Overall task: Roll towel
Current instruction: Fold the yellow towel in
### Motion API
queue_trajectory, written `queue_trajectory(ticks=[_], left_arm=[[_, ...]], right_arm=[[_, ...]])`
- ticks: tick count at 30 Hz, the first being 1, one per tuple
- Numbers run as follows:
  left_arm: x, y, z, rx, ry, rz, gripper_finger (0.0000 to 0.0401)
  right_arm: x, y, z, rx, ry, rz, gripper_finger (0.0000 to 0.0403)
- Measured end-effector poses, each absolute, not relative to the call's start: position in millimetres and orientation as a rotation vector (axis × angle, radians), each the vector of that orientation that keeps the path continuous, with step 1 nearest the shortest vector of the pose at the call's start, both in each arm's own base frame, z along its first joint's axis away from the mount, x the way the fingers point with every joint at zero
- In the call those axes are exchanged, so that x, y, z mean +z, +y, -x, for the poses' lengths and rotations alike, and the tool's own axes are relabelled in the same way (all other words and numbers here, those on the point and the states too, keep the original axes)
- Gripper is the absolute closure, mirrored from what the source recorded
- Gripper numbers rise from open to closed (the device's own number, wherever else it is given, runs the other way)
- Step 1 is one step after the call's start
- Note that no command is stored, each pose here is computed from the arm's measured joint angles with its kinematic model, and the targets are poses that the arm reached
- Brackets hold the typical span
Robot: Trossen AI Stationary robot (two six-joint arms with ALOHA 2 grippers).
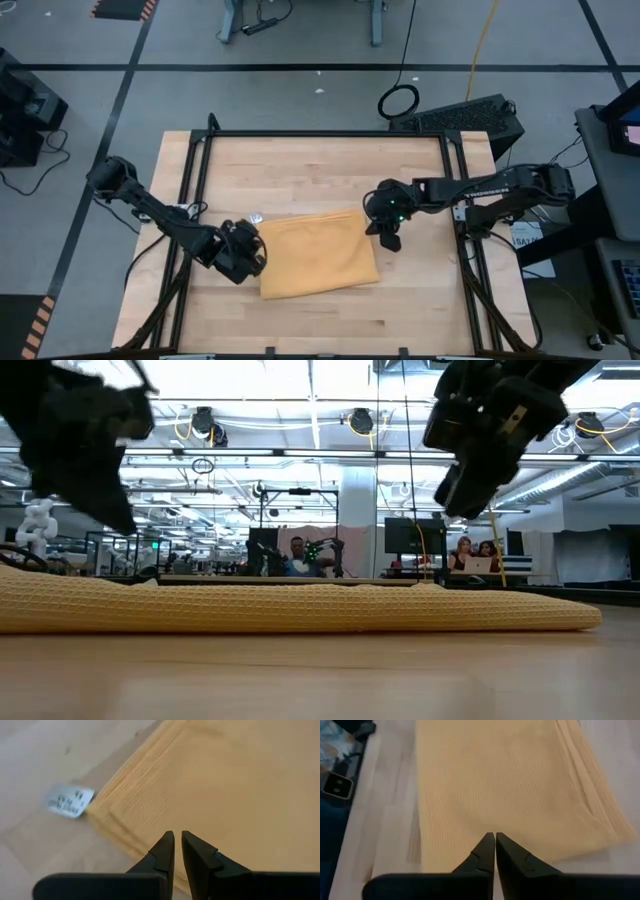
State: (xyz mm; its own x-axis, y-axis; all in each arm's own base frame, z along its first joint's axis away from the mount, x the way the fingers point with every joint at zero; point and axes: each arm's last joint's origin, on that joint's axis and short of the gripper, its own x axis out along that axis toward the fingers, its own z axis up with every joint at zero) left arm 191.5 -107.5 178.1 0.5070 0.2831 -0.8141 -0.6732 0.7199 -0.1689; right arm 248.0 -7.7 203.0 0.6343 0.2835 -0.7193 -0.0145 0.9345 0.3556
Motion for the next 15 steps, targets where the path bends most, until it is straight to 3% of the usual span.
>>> queue_trajectory(ticks=[8, 15], left_arm=[[173.7, -102.8, -173.5, 0.466, 0.683, 0.714, 0.0361], [170.9, -93.4, -173.5, 0.61, 0.696, 0.999, 0.0361]], right_arm=[[222.4, -6.3, -231.4, 0.053, 0.83, -0.321, 0.0394], [224.1, -10.6, -229.0, -0.146, 0.811, -0.367, 0.0394]])
